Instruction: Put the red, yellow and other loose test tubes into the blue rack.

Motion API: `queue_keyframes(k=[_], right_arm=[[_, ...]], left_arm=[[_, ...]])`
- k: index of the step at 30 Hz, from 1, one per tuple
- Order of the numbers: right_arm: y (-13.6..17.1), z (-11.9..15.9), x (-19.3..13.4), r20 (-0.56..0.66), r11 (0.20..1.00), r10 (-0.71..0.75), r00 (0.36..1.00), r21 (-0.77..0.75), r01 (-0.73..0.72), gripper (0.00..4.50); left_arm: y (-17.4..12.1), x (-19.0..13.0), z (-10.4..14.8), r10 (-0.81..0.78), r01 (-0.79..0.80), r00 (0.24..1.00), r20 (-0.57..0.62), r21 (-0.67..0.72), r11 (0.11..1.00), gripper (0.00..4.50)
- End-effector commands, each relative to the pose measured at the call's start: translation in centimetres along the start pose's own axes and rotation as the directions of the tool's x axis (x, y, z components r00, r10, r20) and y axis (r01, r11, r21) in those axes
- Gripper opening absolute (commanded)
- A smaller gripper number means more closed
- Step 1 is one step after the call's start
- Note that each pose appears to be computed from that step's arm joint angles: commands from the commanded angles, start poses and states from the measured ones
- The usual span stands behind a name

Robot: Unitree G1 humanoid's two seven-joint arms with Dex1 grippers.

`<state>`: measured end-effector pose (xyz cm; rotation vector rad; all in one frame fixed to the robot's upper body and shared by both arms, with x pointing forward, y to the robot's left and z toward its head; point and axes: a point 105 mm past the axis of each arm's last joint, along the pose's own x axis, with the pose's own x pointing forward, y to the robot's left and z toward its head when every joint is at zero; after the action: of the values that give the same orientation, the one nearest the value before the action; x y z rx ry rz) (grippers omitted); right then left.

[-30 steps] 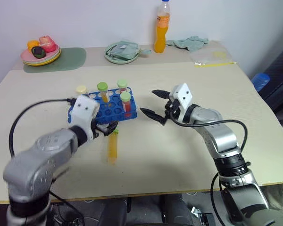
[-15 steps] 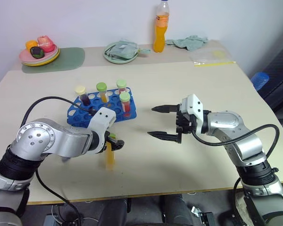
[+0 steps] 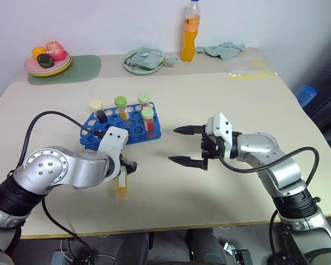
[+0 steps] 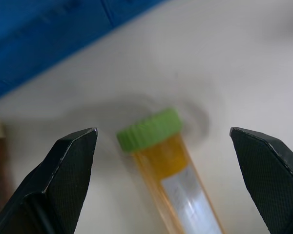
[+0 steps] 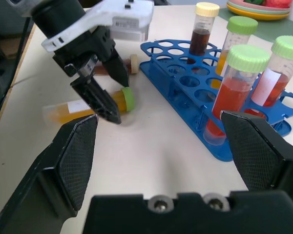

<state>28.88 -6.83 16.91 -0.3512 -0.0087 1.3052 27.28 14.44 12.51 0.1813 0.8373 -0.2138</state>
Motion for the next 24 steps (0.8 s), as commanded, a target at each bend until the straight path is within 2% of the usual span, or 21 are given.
queue_keyframes(k=[1,7,12,13,14,16,18,20,21,24], right_arm=[[0.6,1.1,0.2,0.038,1.0,0.016,0.999,-0.026,-0.015,4.43],[0.7,1.0,0.4,0.037,0.999,0.03,0.999,-0.027,-0.029,4.43],[0.8,1.1,0.6,0.038,0.999,0.037,0.999,-0.027,-0.036,4.43],[0.8,1.1,0.6,0.039,0.999,0.038,0.999,-0.028,-0.037,4.5],[0.8,1.1,0.7,0.04,0.999,0.039,0.998,-0.028,-0.038,4.5],[0.8,1.2,0.8,0.044,0.999,0.04,0.998,-0.028,-0.038,4.5],[0.9,1.3,0.8,0.046,0.999,0.039,0.998,-0.029,-0.038,4.5],[0.9,1.3,0.8,0.046,0.999,0.039,0.998,-0.029,-0.038,4.5],[0.9,1.3,0.8,0.046,0.999,0.038,0.998,-0.029,-0.037,4.5],[1.0,1.3,0.7,0.046,0.999,0.033,0.998,-0.03,-0.031,4.5]], left_arm=[[0.1,-0.6,0.2,-0.013,0.013,1.0,0.019,0.007,1.0,4.5],[0.8,-0.6,-1.8,0.011,-0.01,0.999,-0.04,0.029,1.0,4.5],[1.0,-0.6,-2.4,0.016,-0.014,0.998,-0.054,0.025,1.0,4.5],[1.0,-0.6,-2.6,0.021,-0.019,0.998,-0.061,0.024,1.0,3.97],[1.1,-0.5,-2.8,0.024,-0.022,0.997,-0.068,0.024,0.999,3.69],[1.2,-0.4,-2.9,0.033,-0.032,0.997,-0.076,0.018,0.999,2.78],[1.3,-0.3,-2.7,0.04,-0.039,0.997,-0.071,0.009,0.999,1.63],[1.5,-0.5,-2.2,0.043,-0.043,0.998,-0.055,0.007,0.999,0.93],[1.5,-0.7,-1.7,0.034,-0.034,0.999,-0.037,0.004,0.999,0.78],[1.3,-2.2,0.1,-0.032,0.03,0.998,0.044,0.043,0.999,0.78]])
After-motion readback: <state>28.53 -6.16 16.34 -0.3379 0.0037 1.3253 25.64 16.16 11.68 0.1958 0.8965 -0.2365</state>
